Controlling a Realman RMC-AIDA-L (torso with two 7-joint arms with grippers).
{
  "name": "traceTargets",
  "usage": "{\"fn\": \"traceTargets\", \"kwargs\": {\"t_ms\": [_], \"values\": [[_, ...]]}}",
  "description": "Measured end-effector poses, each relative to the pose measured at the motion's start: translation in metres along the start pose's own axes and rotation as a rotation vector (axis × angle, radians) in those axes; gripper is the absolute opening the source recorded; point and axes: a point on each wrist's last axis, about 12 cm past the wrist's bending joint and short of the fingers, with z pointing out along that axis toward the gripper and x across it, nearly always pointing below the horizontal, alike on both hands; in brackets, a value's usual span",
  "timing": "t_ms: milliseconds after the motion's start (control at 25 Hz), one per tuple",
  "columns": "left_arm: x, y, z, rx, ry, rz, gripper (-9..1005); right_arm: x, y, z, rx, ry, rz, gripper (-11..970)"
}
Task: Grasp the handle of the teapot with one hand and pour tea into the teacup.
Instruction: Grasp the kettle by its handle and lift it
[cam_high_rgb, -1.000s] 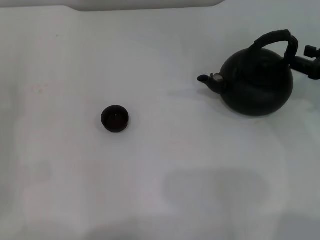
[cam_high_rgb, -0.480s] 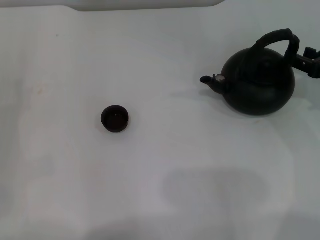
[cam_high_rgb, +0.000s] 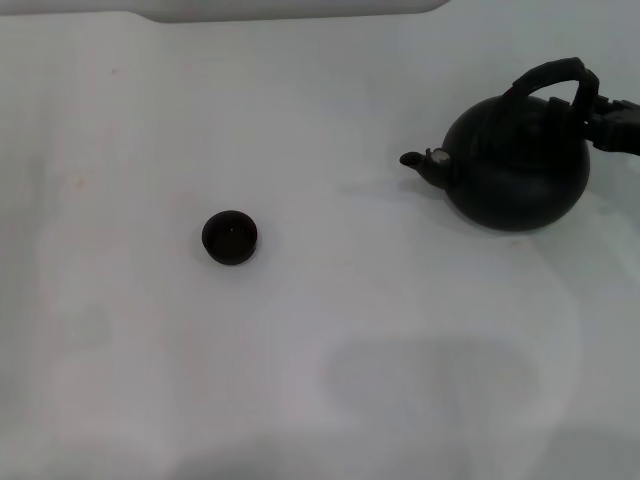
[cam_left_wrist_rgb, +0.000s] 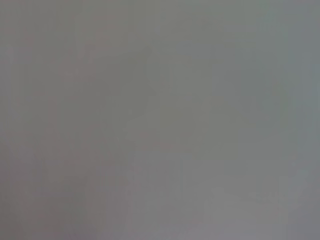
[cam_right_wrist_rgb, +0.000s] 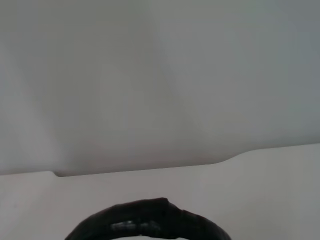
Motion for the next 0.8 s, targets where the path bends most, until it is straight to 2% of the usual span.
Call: {"fn": "traceTargets", "kwargs": {"t_ms": [320,560,800], "values": [[-0.0002,0.0007,0.0,-0.002,0.0,0.001,832,0.0002,0.0007,0.0021,-0.011,0.006,0.006,568],[-0.0004,0.0008,0.0001,-0.002,0.0,0.001,833,0.0007,0.0023,0.0009,-0.032,0.016,-0.007,463],[-0.0001,0.0021,-0.0014,-0.004,0.003,0.004,832,0.0001,0.0027,0.0004,-0.031,0.012,-0.005,440]]}}
